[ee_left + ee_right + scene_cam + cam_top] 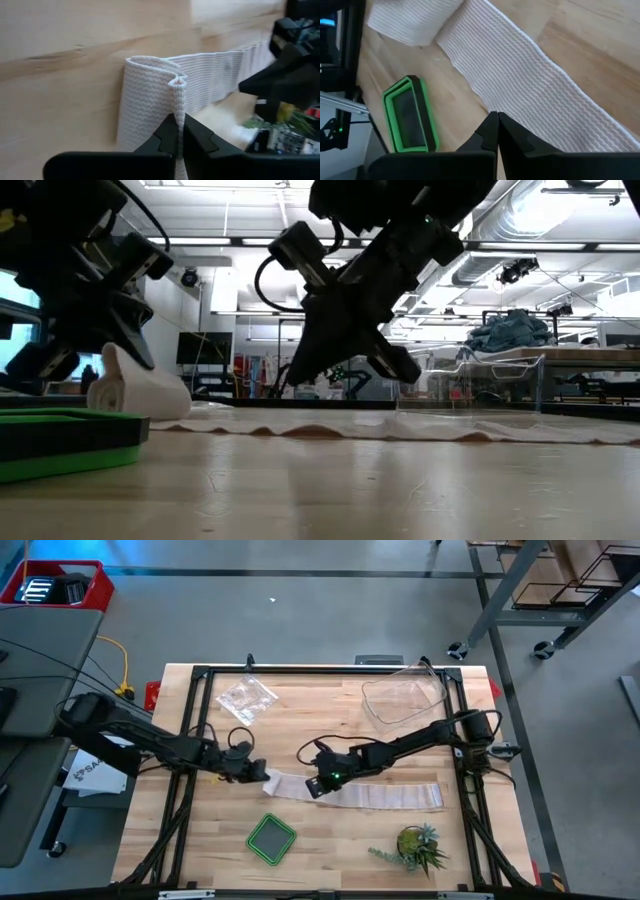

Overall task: Roll bandage
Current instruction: Roll the white bandage

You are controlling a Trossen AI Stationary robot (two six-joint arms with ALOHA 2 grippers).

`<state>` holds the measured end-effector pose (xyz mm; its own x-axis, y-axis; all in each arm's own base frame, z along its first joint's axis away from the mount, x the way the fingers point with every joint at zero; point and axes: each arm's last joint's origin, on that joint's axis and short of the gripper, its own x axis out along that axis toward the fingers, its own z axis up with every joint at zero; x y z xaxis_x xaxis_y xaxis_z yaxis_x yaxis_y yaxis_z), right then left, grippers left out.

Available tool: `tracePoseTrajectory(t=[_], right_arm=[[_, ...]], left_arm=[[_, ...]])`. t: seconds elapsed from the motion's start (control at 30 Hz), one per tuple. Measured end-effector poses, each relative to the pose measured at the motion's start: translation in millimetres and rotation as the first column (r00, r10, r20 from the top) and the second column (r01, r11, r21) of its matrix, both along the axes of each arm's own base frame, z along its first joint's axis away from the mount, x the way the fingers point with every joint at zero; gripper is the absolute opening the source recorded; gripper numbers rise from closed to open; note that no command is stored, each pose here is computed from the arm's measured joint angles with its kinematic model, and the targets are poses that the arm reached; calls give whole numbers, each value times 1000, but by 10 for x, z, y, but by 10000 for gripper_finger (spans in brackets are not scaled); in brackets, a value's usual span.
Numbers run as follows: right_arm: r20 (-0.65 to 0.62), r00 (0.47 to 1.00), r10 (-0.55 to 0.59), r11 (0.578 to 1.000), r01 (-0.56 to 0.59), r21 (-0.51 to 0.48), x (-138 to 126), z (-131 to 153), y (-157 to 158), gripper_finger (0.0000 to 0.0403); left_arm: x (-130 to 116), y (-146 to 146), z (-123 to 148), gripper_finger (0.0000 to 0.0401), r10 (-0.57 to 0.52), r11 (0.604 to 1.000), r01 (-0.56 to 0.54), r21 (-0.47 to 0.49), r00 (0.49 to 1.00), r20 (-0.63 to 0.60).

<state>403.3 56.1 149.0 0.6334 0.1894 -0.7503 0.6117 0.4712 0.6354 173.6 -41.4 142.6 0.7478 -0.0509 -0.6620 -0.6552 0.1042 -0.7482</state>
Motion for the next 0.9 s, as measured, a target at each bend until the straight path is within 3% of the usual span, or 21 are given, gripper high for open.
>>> tracePoseTrajectory(t=[0.27, 0.6, 0.9], right_arm=[[5, 1000, -1, 1000, 1, 1, 4, 3, 0, 0], [7, 1000, -1, 1000, 1, 1, 5, 4, 1, 0], [7, 1000, -2, 1000, 2, 3, 5, 7, 1, 0]], left_arm=[[152, -40, -21, 51, -11, 1000, 12, -9, 996, 93], [244, -61, -122, 82, -1, 1000, 2, -6, 995, 99], [510, -128, -169, 112, -27, 1000, 29, -10, 989, 146]])
